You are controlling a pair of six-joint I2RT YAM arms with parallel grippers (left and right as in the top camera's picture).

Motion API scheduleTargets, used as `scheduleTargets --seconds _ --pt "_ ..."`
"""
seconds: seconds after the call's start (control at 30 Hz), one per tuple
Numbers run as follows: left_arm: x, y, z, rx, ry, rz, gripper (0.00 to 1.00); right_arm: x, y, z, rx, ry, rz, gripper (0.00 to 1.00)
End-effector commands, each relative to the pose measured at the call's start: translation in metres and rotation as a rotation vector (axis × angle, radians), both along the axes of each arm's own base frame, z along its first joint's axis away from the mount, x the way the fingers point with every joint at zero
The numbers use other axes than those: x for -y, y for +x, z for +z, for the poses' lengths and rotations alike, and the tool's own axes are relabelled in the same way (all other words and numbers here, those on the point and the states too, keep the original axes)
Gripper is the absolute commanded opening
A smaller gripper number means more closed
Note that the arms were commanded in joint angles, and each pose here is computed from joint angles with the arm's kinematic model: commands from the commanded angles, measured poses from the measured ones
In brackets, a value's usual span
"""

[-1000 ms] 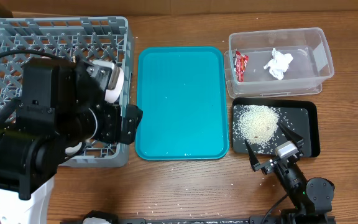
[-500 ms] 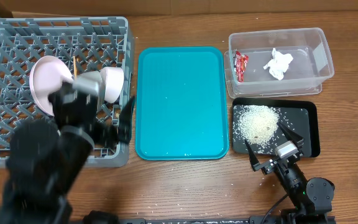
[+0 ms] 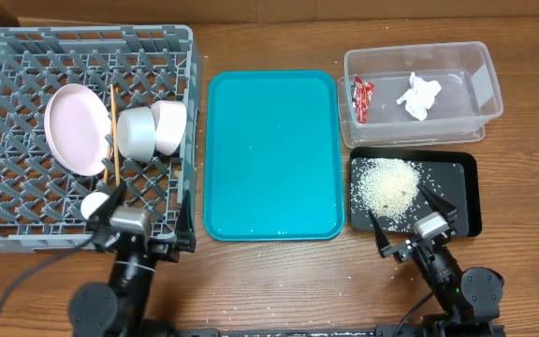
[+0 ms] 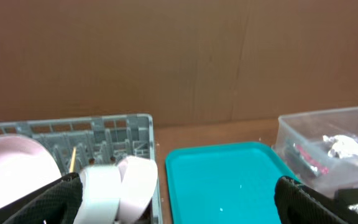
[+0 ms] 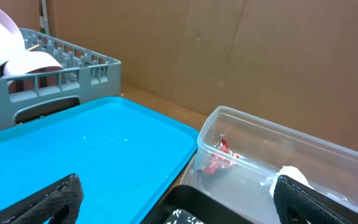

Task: Sort waste into correct bins and load items into the dishwasher

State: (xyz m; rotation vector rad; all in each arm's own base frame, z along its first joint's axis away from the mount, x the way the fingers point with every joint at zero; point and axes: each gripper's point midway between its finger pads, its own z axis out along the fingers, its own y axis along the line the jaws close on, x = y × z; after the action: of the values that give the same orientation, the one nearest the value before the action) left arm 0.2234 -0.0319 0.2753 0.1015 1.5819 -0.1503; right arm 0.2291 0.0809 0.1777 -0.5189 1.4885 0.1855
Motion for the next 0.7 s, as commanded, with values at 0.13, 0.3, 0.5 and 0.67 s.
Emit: scheduleTargets --seconds 0.13,0.3,0.5,0.67 --pt "-0.01 0.009 -0.063 0.0 -0.029 0.061 1.0 -0.001 0.0 -0.002 0.003 0.003 0.005 1.0" --pt "-0.01 0.019 -0.093 -0.009 -0.028 0.065 1.0 -0.001 0.0 -0.002 0.003 0.003 0.005 1.0" --pt "-0.009 0.022 -0.108 -0.023 -0.026 0.058 1.0 -0.001 0.0 -0.002 0.003 0.003 0.005 1.0" --pt "-0.009 0.022 -0.12 -0.068 -0.021 0.062 1.0 -0.001 0.0 -0.002 0.003 0.003 0.005 1.0"
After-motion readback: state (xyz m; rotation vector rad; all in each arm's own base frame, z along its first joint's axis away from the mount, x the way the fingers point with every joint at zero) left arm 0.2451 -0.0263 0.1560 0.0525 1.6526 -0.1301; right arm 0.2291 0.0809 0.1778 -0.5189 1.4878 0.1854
